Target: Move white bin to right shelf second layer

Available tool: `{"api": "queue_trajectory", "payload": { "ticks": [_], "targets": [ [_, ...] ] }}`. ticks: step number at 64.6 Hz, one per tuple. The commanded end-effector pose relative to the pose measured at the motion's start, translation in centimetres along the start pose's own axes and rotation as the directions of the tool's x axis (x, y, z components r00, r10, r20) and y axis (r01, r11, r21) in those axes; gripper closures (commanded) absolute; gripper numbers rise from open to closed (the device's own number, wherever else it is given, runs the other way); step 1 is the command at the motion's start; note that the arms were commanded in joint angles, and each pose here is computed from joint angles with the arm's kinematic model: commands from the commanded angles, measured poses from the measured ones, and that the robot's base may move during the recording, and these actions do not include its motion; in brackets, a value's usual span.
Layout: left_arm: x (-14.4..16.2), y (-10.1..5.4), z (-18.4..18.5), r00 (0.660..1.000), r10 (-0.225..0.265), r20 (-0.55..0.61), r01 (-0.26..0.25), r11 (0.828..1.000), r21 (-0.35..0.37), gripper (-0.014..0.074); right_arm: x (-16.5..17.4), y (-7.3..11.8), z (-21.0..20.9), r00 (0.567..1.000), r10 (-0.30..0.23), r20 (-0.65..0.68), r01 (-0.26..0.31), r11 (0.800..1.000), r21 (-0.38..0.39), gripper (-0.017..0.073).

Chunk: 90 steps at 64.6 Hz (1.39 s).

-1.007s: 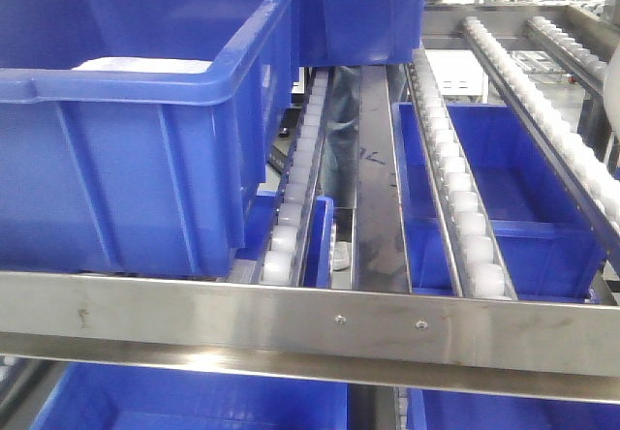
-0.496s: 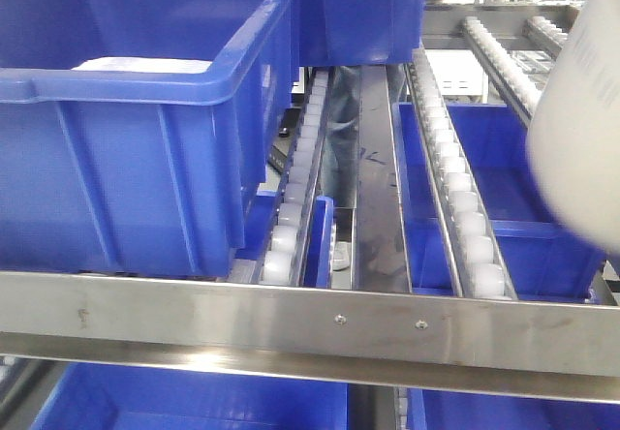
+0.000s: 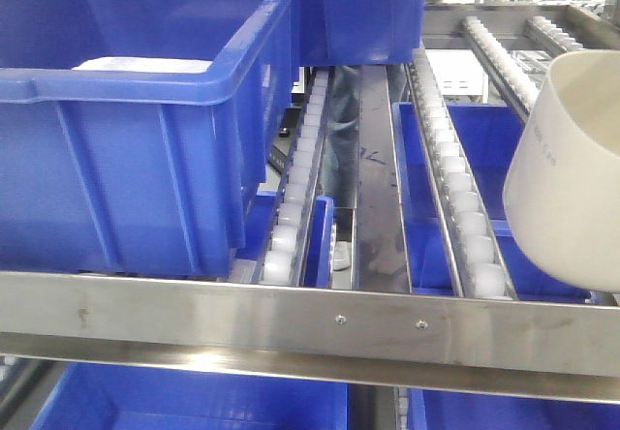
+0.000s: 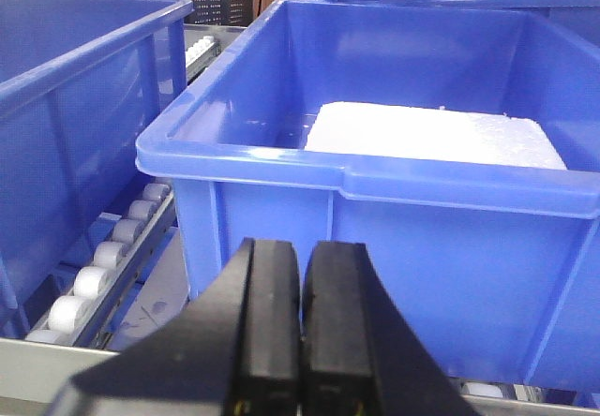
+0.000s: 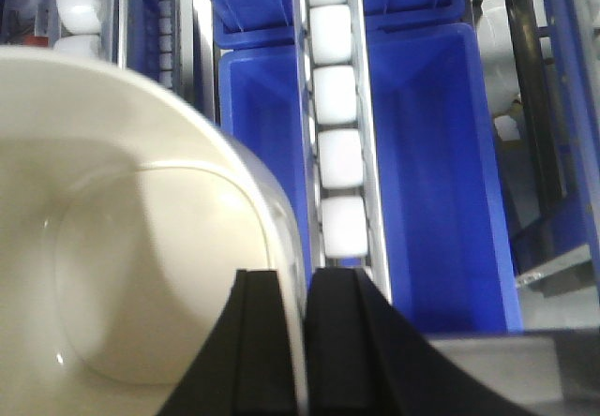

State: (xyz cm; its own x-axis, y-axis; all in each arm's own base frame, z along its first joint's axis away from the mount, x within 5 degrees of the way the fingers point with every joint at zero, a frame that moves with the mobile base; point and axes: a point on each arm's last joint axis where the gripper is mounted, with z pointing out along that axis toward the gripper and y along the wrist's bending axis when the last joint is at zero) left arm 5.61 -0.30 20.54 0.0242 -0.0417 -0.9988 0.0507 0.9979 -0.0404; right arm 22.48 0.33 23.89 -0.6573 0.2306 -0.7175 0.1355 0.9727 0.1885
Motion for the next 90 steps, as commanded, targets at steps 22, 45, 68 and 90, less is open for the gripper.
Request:
{"api": "queue_trajectory", "payload": {
  "ticks": [22,45,68,90],
  "targets": [
    [0.1,0.0,0.0,0.997,-0.011,0.071,0.011,1.000,0.003,0.0509,-1.8,0.1,1.0,0.994,0.023,0.110,-0.022,1.000,-0.011,0.0502],
    [0.1,0.0,0.0,0.997,-0.011,0.071,0.011,1.000,0.003,0.0509,-1.1,-0.1,2.7,0.998,0.025,0.053,-0.025,1.000,0.005,0.0405],
    [0.1,0.0,0.0,0.997,-0.011,0.071,0.011,1.000,0.003,0.0509,-3.6,0.7,-0.5,0.999,0.019,0.051,-0.019,1.000,-0.015,0.0173],
    [0.1,0.0,0.0,0.997,-0.011,0.071,0.011,1.000,0.003,0.0509,0.6,-0.1,-6.3,0.966,-0.177,0.190,0.180,0.984,-0.003,0.0512]
  ]
}}
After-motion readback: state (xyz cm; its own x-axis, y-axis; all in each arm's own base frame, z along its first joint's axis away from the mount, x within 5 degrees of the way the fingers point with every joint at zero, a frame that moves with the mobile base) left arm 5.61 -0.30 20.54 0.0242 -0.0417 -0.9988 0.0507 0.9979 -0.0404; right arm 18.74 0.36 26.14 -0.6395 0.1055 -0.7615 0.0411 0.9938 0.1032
